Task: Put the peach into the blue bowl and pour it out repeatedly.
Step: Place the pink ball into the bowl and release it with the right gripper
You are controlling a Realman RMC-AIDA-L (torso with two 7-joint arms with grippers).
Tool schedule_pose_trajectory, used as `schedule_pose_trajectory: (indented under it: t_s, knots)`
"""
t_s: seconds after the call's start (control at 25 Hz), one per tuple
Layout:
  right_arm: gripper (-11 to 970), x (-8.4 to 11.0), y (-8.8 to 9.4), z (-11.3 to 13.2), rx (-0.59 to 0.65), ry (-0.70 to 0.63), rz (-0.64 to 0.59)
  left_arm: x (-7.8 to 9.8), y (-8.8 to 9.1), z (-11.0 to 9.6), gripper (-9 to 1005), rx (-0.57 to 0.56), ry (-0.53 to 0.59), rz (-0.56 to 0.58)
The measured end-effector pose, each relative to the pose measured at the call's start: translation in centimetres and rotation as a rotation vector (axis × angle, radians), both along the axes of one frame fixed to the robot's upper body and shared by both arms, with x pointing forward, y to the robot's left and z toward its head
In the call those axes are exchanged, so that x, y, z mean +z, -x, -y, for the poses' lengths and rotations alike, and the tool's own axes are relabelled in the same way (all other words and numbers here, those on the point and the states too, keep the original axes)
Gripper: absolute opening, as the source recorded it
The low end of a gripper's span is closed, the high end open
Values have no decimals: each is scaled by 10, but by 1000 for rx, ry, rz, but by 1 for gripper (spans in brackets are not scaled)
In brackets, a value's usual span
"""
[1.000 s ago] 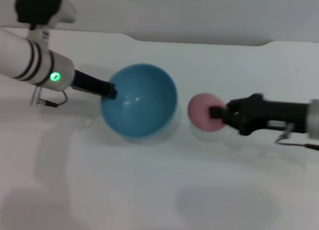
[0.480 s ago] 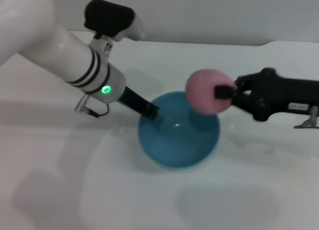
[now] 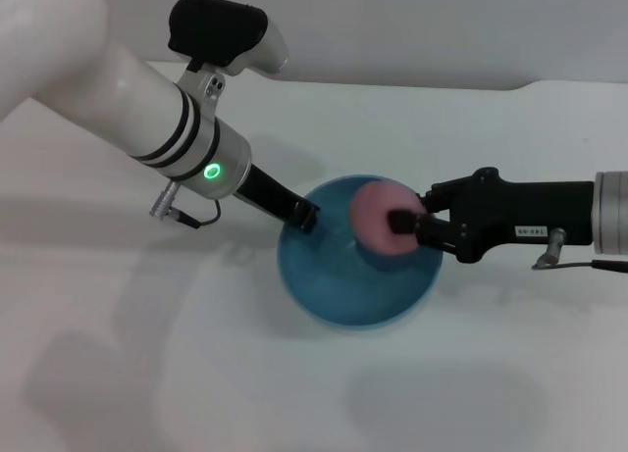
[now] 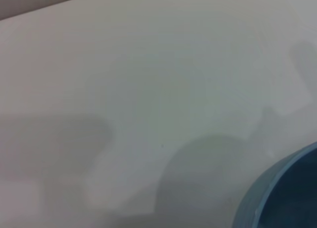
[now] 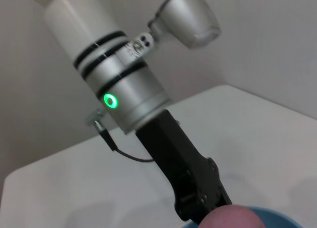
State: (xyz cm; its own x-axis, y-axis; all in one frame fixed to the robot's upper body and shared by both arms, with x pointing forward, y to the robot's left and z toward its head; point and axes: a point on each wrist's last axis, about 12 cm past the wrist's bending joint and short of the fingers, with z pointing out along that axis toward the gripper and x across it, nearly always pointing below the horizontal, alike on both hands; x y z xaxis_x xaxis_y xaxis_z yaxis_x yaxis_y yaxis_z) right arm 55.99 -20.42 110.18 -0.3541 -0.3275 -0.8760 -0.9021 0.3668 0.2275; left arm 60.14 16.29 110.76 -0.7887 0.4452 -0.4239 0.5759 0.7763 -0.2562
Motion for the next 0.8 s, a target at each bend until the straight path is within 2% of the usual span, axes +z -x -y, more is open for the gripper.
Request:
schedule_pose_trajectory:
  t_s: [0.2, 0.44, 0.64, 0.8]
  knots:
    - [203, 0, -1, 0, 1, 8, -1, 0, 0, 0, 0, -1, 0, 1]
    - [425, 1, -1, 0, 1, 8, -9, 1, 0, 0, -1, -2, -1, 2]
    - [510, 1, -2, 2, -21, 0, -24, 0, 0, 0, -1, -2, -1, 6]
    - [510, 1, -4, 14, -92, -30, -60, -3, -3, -6, -1, 26, 6, 45]
